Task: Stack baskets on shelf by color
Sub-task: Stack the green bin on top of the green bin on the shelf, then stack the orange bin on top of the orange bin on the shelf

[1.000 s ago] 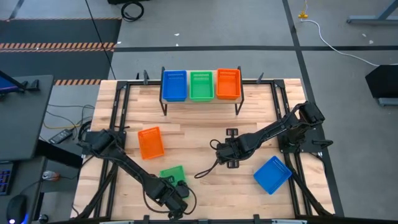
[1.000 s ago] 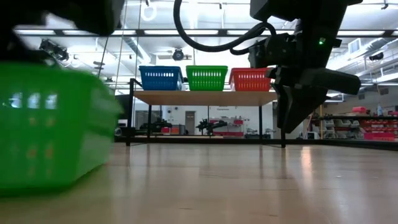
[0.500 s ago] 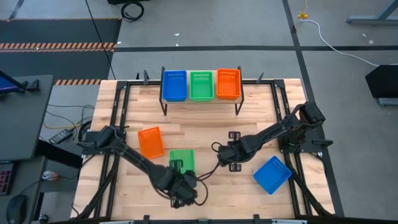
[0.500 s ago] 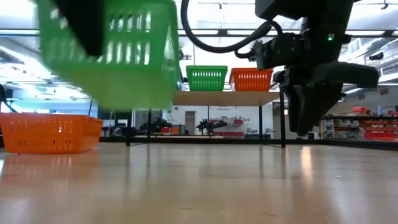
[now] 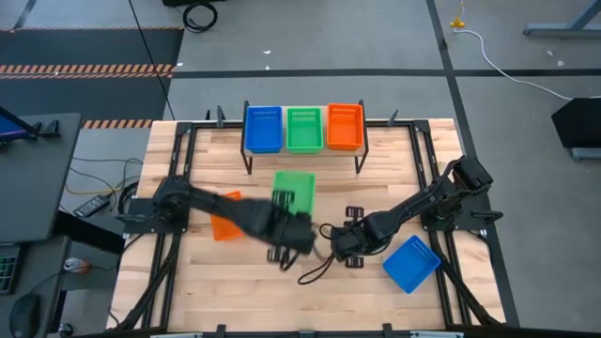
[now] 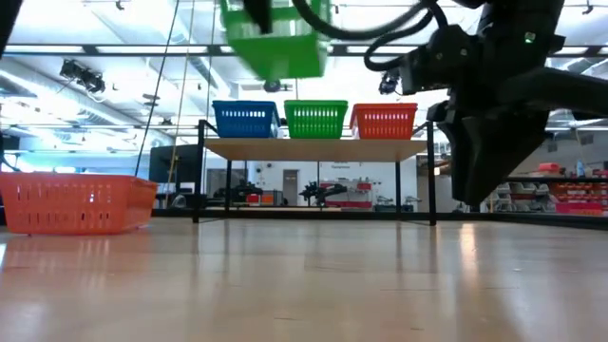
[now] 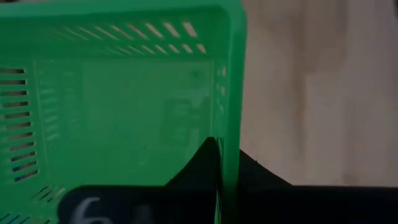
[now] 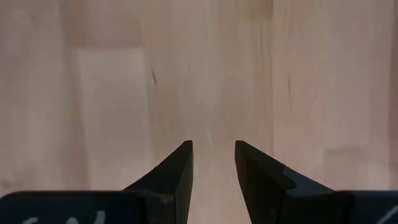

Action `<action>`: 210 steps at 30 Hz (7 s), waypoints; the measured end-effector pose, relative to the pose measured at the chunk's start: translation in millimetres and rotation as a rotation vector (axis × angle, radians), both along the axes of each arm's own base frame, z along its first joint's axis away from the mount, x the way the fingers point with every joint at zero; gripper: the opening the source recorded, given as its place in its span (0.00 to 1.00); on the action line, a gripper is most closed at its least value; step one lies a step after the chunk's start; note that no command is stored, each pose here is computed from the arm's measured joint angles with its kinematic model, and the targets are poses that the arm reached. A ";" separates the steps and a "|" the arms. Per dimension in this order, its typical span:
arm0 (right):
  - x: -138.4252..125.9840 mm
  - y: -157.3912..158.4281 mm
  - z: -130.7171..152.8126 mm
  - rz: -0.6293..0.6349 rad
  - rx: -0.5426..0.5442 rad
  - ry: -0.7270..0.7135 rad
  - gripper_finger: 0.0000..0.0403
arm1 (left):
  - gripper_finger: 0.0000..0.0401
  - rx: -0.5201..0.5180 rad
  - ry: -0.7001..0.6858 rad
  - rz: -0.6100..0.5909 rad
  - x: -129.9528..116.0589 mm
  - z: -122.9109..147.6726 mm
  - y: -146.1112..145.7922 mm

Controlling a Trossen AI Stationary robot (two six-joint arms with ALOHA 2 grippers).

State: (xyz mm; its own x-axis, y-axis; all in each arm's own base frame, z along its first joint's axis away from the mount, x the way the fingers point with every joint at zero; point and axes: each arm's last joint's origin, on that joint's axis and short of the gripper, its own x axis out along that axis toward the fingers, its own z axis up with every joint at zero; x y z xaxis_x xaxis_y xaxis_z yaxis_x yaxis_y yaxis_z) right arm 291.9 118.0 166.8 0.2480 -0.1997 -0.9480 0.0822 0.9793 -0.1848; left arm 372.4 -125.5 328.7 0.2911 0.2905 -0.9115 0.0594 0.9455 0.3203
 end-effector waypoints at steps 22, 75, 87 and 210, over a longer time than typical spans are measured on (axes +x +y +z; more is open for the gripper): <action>9.0 2.0 2.0 -0.010 0.030 -0.095 0.31 | 0.02 0.087 -0.141 -0.004 23.4 56.4 210.3; 10.3 2.7 2.3 0.044 0.022 -0.097 0.31 | 0.16 0.020 -0.088 0.123 38.9 21.2 247.9; 10.1 2.7 2.2 0.045 0.024 -0.094 0.31 | 0.21 0.054 -0.065 0.128 43.7 13.6 250.4; 26.1 9.7 28.2 0.058 0.043 -0.183 0.31 | 0.04 -0.349 -0.032 0.002 -158.7 -156.8 2.2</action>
